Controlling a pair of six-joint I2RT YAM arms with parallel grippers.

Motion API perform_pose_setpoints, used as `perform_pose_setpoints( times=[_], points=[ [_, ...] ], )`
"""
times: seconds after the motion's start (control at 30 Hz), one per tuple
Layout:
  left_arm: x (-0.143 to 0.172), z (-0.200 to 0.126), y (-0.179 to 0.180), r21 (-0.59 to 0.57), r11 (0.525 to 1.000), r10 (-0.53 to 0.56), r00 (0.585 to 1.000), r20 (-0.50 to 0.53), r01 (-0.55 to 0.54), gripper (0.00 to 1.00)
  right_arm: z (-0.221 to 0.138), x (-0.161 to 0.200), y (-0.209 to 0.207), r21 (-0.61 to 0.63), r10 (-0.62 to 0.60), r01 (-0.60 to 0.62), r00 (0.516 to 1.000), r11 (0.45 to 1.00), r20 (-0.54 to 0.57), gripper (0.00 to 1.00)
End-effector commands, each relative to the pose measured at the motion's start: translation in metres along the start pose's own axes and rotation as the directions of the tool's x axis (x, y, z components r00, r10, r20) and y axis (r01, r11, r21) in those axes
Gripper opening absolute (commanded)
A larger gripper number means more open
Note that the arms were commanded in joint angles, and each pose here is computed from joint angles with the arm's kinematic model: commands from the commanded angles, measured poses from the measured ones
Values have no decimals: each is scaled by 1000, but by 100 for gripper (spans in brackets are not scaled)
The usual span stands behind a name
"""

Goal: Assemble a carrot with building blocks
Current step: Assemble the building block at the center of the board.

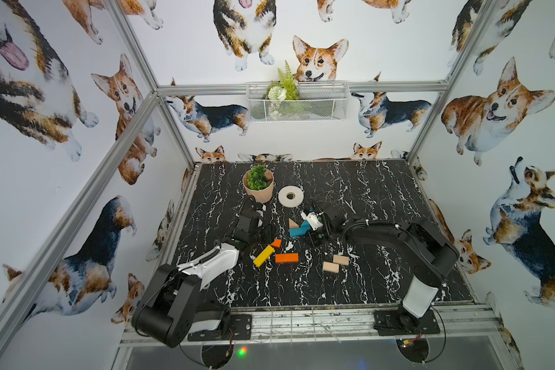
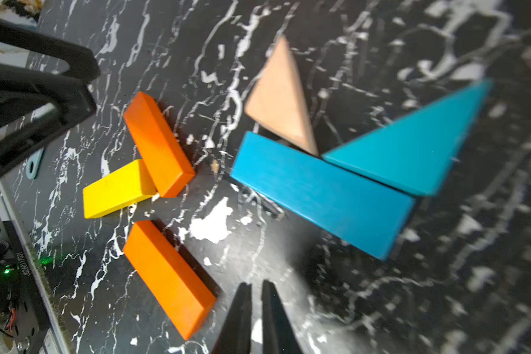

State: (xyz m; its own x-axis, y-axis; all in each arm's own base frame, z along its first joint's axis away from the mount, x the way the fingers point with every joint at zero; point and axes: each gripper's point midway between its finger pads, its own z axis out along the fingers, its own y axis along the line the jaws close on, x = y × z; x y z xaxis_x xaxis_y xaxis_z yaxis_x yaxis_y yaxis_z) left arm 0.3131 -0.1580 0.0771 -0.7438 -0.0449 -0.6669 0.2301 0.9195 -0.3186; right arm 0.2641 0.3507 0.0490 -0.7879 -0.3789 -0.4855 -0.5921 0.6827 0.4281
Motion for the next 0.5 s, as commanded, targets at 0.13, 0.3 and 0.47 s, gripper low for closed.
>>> perform_pose_setpoints(
  times=[0.13, 0.3, 0.47],
  points=[
    [22, -9, 29, -136, 990, 26, 997, -71, -35, 53, 17, 7, 29, -53, -78, 76, 996, 996, -43, 21],
    [29, -1, 33, -127, 992, -5, 994, -108, -8, 50, 6, 3, 30, -39, -91, 90, 996, 995, -18, 29],
    [33, 5, 36, -126, 992, -22, 989, -144, 4, 50, 2, 5, 30, -37, -96, 96, 995, 995, -18, 32]
  ],
)
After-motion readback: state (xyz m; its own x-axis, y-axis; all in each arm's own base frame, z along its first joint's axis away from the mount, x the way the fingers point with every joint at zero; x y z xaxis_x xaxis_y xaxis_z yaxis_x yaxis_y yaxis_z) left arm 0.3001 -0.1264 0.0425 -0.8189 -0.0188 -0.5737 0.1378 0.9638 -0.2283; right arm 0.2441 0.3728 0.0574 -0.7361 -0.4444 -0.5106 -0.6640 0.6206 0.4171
